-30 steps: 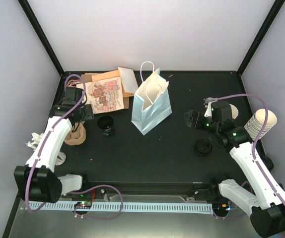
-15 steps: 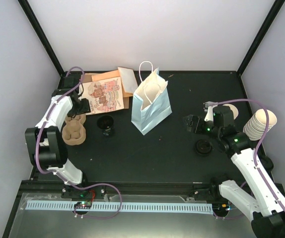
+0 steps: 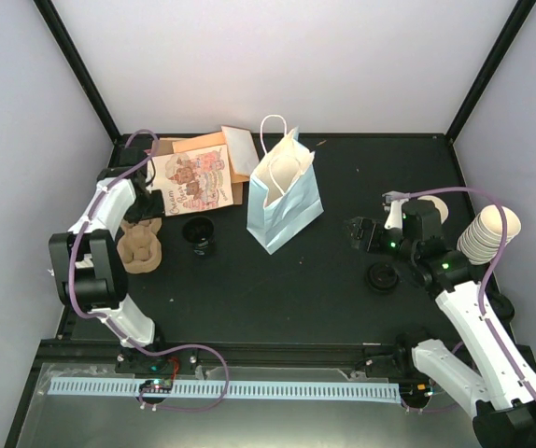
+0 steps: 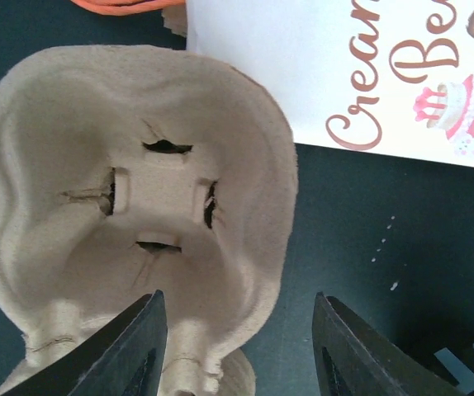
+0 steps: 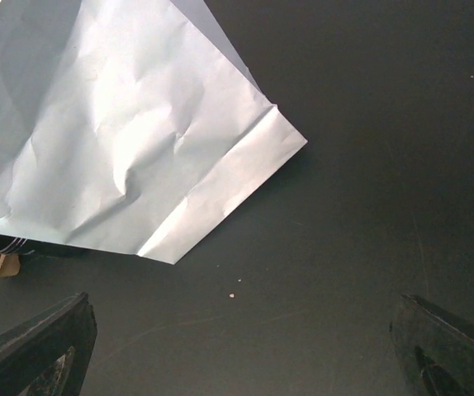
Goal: Pack the takeout coffee
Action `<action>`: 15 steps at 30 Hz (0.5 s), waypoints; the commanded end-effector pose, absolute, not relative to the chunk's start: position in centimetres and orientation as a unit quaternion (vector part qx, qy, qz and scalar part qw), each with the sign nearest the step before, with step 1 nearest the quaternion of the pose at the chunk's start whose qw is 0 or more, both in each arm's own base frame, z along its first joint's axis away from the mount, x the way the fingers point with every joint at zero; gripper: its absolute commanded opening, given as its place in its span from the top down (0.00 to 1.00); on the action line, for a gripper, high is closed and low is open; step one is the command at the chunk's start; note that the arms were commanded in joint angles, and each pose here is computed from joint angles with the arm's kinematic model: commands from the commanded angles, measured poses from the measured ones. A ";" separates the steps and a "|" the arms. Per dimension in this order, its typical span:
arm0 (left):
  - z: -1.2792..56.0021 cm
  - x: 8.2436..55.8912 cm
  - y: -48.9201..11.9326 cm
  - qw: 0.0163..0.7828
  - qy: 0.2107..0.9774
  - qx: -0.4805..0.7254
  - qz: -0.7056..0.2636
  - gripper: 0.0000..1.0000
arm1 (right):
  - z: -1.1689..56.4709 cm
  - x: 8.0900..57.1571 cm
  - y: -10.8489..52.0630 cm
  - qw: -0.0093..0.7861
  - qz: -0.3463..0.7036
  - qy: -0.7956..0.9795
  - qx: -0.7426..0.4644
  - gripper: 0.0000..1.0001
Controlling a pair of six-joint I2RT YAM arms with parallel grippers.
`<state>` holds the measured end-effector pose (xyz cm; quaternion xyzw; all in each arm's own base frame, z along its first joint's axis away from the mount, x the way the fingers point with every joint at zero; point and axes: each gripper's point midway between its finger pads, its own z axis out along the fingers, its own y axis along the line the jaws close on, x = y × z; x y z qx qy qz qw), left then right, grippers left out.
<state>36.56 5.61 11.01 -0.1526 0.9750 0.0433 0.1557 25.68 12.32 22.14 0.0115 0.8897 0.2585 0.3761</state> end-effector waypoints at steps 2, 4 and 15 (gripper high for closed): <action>11.8 37.0 6.5 0.163 0.973 -0.159 0.034 0.51 | 22.2 25.2 12.8 0.374 0.271 0.887 0.000 0.00; 11.8 37.1 6.5 0.165 0.973 -0.159 0.029 0.51 | 22.3 25.3 12.9 0.374 0.273 0.886 -0.001 0.00; 11.1 37.2 6.3 0.152 0.976 -0.156 0.018 0.53 | 22.1 25.3 12.9 0.372 0.274 0.887 -0.002 0.00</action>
